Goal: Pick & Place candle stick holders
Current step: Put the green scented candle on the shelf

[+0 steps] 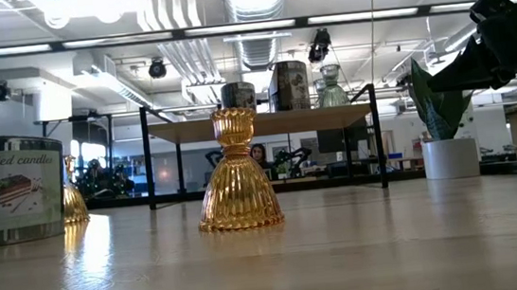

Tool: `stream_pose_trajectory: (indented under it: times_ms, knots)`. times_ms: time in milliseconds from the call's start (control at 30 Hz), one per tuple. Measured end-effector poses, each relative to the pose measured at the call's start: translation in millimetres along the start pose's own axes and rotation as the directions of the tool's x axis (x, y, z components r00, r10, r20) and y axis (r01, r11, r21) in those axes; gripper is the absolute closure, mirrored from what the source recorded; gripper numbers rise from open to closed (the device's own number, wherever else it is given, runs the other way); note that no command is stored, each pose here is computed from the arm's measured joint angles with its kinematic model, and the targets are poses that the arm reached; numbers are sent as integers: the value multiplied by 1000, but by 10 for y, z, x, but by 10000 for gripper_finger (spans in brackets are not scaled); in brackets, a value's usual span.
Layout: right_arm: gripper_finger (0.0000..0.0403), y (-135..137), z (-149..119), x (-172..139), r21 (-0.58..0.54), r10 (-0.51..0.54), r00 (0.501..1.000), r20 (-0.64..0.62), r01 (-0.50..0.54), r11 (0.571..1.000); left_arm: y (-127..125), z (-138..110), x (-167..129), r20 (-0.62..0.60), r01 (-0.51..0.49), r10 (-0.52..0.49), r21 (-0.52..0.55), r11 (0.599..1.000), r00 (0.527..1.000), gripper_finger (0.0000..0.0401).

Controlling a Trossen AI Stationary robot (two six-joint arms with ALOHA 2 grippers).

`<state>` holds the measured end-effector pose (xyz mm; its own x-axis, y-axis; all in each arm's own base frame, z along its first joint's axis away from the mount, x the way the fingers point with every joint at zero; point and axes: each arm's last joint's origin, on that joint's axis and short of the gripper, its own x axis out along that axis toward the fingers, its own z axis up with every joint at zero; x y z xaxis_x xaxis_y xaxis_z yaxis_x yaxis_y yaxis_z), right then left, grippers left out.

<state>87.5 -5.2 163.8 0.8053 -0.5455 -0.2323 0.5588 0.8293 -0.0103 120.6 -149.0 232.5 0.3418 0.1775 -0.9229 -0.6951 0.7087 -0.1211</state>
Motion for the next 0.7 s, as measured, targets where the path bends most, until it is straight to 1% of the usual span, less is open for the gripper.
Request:
stream_pose_trajectory:
  times_ms: [100, 200, 333, 467, 533, 600, 700]
  knots:
    - [152, 0, 0, 0, 0, 0, 1000, 0, 0, 1000, -49, -127, 139, 60, 23, -27, 65, 998, 998, 4]
    - [152, 0, 0, 0, 0, 0, 1000, 0, 0, 1000, -94, -227, 255, 104, 32, -42, 98, 995, 994, 4]
    - [152, 0, 0, 0, 0, 0, 1000, 0, 0, 1000, -98, -323, 372, 133, -8, -6, 105, 994, 991, 4]
    - [152, 0, 0, 0, 0, 0, 1000, 0, 0, 1000, -58, -367, 471, 141, -41, 35, 43, 998, 989, 4]
    - [152, 0, 0, 0, 0, 0, 1000, 0, 0, 1000, -52, -382, 511, 148, -59, 53, 37, 998, 988, 4]
    - [152, 0, 0, 0, 0, 0, 1000, 0, 0, 1000, -57, -393, 529, 162, -63, 53, 57, 996, 985, 4]
    - [152, 0, 0, 0, 0, 0, 1000, 0, 0, 1000, -59, -417, 575, 213, -64, 36, 124, 990, 976, 3]
